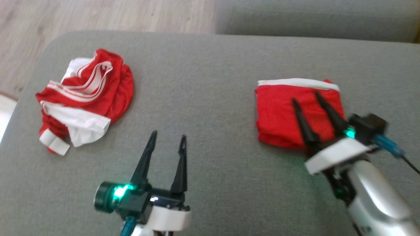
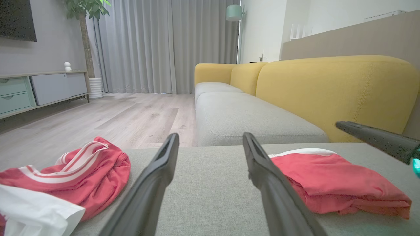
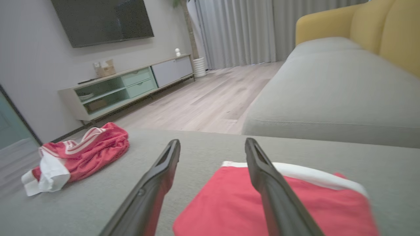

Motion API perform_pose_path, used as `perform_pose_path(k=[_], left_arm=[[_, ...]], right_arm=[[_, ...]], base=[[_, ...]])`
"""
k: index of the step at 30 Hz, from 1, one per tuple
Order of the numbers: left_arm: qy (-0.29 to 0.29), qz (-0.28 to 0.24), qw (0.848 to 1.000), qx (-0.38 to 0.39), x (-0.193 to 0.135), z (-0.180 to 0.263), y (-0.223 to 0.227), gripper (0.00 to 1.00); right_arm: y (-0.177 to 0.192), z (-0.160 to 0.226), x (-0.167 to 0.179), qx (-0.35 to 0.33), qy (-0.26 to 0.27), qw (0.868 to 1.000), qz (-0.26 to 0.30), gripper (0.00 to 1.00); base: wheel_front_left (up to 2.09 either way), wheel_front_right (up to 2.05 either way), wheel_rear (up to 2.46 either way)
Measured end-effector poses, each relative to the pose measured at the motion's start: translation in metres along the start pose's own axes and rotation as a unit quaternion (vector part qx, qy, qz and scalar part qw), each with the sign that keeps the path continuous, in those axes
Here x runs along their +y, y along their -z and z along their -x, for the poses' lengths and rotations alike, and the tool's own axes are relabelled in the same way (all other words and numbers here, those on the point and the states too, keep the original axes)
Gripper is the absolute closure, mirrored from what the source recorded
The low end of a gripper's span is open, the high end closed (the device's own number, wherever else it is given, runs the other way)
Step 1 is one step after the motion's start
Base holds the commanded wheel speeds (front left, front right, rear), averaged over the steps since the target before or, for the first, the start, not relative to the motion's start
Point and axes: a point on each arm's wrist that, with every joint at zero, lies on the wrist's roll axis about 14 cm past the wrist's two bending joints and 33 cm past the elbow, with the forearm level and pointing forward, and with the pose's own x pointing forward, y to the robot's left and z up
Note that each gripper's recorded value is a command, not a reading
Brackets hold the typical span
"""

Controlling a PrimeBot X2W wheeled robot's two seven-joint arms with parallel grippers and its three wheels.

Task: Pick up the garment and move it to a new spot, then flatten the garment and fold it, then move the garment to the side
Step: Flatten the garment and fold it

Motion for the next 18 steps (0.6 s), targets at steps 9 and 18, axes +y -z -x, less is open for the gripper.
perform_pose_path(k=[9, 18], left_arm=[[-0.011, 0.006, 1.0, -0.006, 0.005, 0.021, -0.005, 0.0], [-0.019, -0.001, 1.0, 0.014, 0.011, 0.048, 0.007, 0.0]], right_arm=[[-0.023, 0.087, -0.035, -0.057, 0.114, 0.991, 0.037, 0.0], [0.003, 0.137, -0.027, -0.034, 0.159, 0.986, 0.024, 0.0]], base=[[0.0, 0.0, 0.0], [0.0, 0.0, 0.0]])
